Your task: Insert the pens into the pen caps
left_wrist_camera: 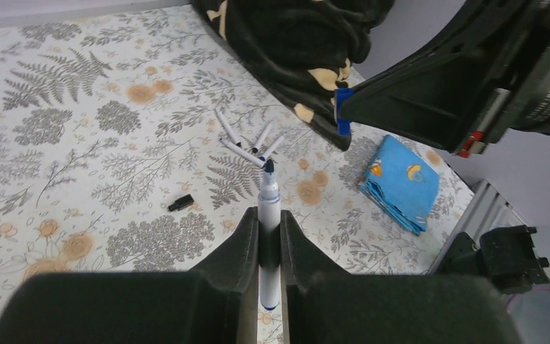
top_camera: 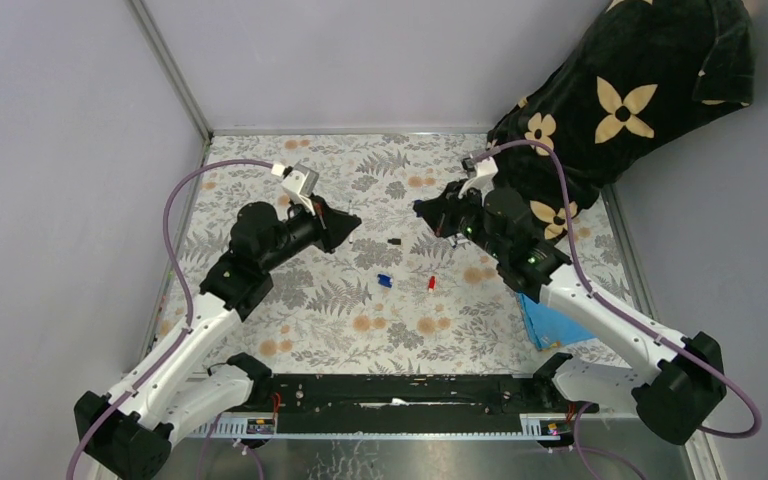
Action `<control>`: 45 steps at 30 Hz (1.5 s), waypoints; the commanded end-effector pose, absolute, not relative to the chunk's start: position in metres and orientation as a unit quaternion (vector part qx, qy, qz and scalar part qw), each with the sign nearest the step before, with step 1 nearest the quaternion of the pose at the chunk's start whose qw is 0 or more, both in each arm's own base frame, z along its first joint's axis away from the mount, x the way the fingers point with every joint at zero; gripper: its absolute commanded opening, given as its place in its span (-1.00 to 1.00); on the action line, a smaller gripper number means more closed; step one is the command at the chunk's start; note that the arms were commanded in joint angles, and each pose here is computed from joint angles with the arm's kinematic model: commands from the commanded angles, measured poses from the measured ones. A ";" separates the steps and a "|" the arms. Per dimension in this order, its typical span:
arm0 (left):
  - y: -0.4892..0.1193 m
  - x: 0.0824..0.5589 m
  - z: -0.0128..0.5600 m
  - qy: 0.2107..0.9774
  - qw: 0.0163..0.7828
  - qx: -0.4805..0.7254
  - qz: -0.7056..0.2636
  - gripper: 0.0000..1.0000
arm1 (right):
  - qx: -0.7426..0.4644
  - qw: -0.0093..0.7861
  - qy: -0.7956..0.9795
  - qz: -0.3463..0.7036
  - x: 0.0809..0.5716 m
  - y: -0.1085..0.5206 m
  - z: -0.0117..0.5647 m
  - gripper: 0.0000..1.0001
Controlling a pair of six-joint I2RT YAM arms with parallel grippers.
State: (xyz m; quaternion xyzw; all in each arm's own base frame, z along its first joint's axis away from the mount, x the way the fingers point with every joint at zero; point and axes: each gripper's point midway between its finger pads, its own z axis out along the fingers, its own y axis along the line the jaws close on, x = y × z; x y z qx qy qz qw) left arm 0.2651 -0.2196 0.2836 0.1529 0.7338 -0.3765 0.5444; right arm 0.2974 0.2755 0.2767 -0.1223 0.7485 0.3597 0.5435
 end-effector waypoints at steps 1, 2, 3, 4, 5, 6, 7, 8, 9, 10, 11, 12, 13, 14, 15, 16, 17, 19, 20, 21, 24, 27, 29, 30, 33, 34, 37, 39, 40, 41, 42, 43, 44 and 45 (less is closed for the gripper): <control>-0.230 0.254 0.324 0.681 0.576 0.199 -0.406 -1.00 | -0.059 0.594 0.740 0.312 0.302 0.237 0.298 -1.00; -0.231 0.252 0.324 0.678 0.575 0.203 -0.410 -1.00 | -0.052 0.599 0.737 0.308 0.301 0.232 0.300 -1.00; -0.233 0.250 0.323 0.676 0.572 0.207 -0.415 -1.00 | -0.049 0.603 0.735 0.306 0.299 0.228 0.302 -1.00; -0.235 0.248 0.323 0.674 0.570 0.210 -0.420 -1.00 | -0.047 0.604 0.735 0.305 0.297 0.225 0.303 -1.00; -0.237 0.247 0.323 0.671 0.569 0.213 -0.425 -1.00 | -0.045 0.602 0.734 0.309 0.295 0.224 0.305 -1.00; -0.240 0.245 0.322 0.669 0.566 0.216 -0.431 -1.00 | -0.047 0.600 0.734 0.316 0.291 0.225 0.308 -1.00; -0.243 0.243 0.321 0.668 0.562 0.219 -0.436 -1.00 | -0.051 0.597 0.732 0.326 0.288 0.227 0.312 -1.00; -0.247 0.242 0.320 0.667 0.558 0.223 -0.441 -1.00 | -0.058 0.593 0.727 0.341 0.284 0.231 0.315 -1.00; -0.251 0.240 0.319 0.666 0.552 0.228 -0.447 -1.00 | -0.064 0.592 0.720 0.356 0.279 0.235 0.319 -1.00; -0.255 0.239 0.318 0.663 0.548 0.234 -0.452 -1.00 | -0.070 0.596 0.709 0.370 0.276 0.237 0.323 -1.00; -0.260 0.237 0.318 0.660 0.545 0.241 -0.458 -1.00 | -0.072 0.606 0.696 0.378 0.275 0.238 0.328 -1.00; -0.263 0.236 0.320 0.657 0.543 0.247 -0.462 -1.00 | -0.084 0.614 0.681 0.390 0.272 0.241 0.333 -1.00; -0.265 0.235 0.322 0.653 0.542 0.253 -0.464 -1.00 | -0.089 0.624 0.671 0.391 0.271 0.240 0.337 -1.00; -0.266 0.236 0.326 0.650 0.544 0.259 -0.464 -1.00 | -0.088 0.636 0.663 0.385 0.272 0.237 0.342 -1.00; -0.267 0.237 0.330 0.647 0.548 0.264 -0.460 -1.00 | -0.086 0.645 0.661 0.375 0.274 0.233 0.345 -1.00; -0.267 0.239 0.334 0.645 0.553 0.267 -0.455 -1.00 | -0.084 0.654 0.658 0.364 0.276 0.229 0.348 -1.00; -0.267 0.242 0.339 0.641 0.560 0.269 -0.450 -1.00 | -0.086 0.661 0.655 0.356 0.277 0.227 0.352 -1.00; -0.268 0.246 0.348 0.636 0.570 0.274 -0.443 -1.00 | -0.087 0.671 0.650 0.347 0.278 0.223 0.357 -1.00; -0.269 0.248 0.351 0.634 0.571 0.278 -0.442 -1.00 | -0.091 0.674 0.646 0.347 0.277 0.223 0.360 -1.00; -0.271 0.248 0.356 0.629 0.572 0.283 -0.444 -1.00 | -0.093 0.678 0.641 0.348 0.276 0.223 0.363 -1.00; -0.279 0.246 0.361 0.618 0.563 0.302 -0.458 -1.00 | -0.081 0.689 0.623 0.361 0.275 0.221 0.377 -1.00; -0.281 0.245 0.370 0.607 0.567 0.315 -0.459 -1.00 | -0.080 0.714 0.571 0.398 0.265 0.223 0.405 -1.00; -0.283 0.242 0.377 0.593 0.571 0.325 -0.465 -1.00 | -0.069 0.728 0.531 0.428 0.257 0.222 0.425 -1.00; -0.285 0.240 0.379 0.588 0.569 0.333 -0.470 -1.00 | -0.061 0.735 0.509 0.443 0.254 0.220 0.435 -1.00; -0.292 0.233 0.382 0.575 0.551 0.355 -0.490 -1.00 | -0.060 0.737 0.452 0.498 0.239 0.224 0.457 -1.00; -0.294 0.230 0.381 0.571 0.544 0.361 -0.498 -1.00 | -0.060 0.735 0.439 0.513 0.236 0.226 0.461 -1.00; -0.298 0.224 0.381 0.550 0.540 0.377 -0.513 -1.00 | -0.072 0.725 0.413 0.547 0.231 0.235 0.470 -1.00; -0.299 0.220 0.378 0.544 0.535 0.385 -0.520 -1.00 | -0.089 0.717 0.405 0.561 0.229 0.244 0.472 -1.00; -0.300 0.217 0.376 0.543 0.530 0.388 -0.523 -1.00 | -0.099 0.713 0.399 0.568 0.227 0.249 0.474 -1.00; -0.300 0.216 0.373 0.543 0.525 0.393 -0.524 -1.00 | -0.110 0.710 0.394 0.573 0.226 0.253 0.475 -1.00; -0.300 0.215 0.369 0.543 0.521 0.395 -0.526 -1.00 | -0.126 0.706 0.388 0.579 0.222 0.258 0.476 -1.00; -0.300 0.213 0.367 0.543 0.518 0.397 -0.529 -1.00 | -0.142 0.702 0.382 0.584 0.219 0.263 0.476 -1.00; -0.301 0.212 0.367 0.539 0.518 0.396 -0.533 -1.00 | -0.155 0.697 0.376 0.591 0.215 0.267 0.477 -1.00; -0.301 0.210 0.365 0.538 0.515 0.395 -0.538 -1.00 | -0.164 0.693 0.368 0.597 0.212 0.269 0.478 -1.00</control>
